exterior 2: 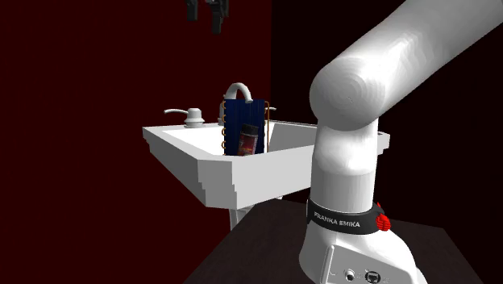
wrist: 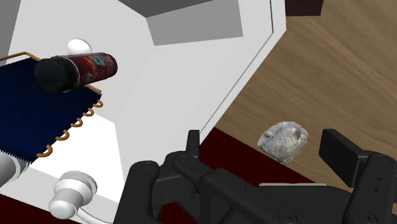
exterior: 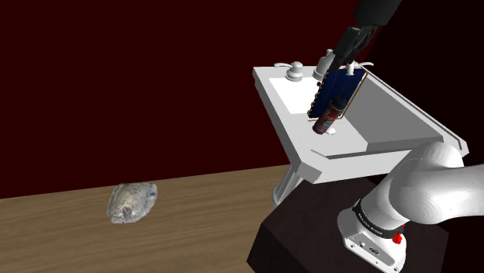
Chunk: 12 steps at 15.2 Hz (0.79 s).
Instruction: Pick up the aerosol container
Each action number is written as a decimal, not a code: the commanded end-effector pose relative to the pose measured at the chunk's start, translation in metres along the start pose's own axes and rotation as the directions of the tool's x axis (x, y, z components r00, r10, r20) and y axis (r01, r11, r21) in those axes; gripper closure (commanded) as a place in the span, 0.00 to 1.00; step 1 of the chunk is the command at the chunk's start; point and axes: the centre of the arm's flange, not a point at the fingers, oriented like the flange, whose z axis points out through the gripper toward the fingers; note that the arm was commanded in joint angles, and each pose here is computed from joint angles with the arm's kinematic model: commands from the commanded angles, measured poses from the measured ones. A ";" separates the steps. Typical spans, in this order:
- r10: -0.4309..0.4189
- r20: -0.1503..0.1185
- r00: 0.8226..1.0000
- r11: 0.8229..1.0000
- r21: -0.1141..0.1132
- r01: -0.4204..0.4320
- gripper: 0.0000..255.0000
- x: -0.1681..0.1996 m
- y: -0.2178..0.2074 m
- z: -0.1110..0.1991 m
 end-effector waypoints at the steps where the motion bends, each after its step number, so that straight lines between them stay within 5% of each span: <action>1: 0.000 0.000 1.000 1.000 0.000 0.000 0.00 0.000 0.000 0.000; 12: 0.016 -0.016 1.000 1.000 0.024 -0.016 0.00 0.003 0.124 0.082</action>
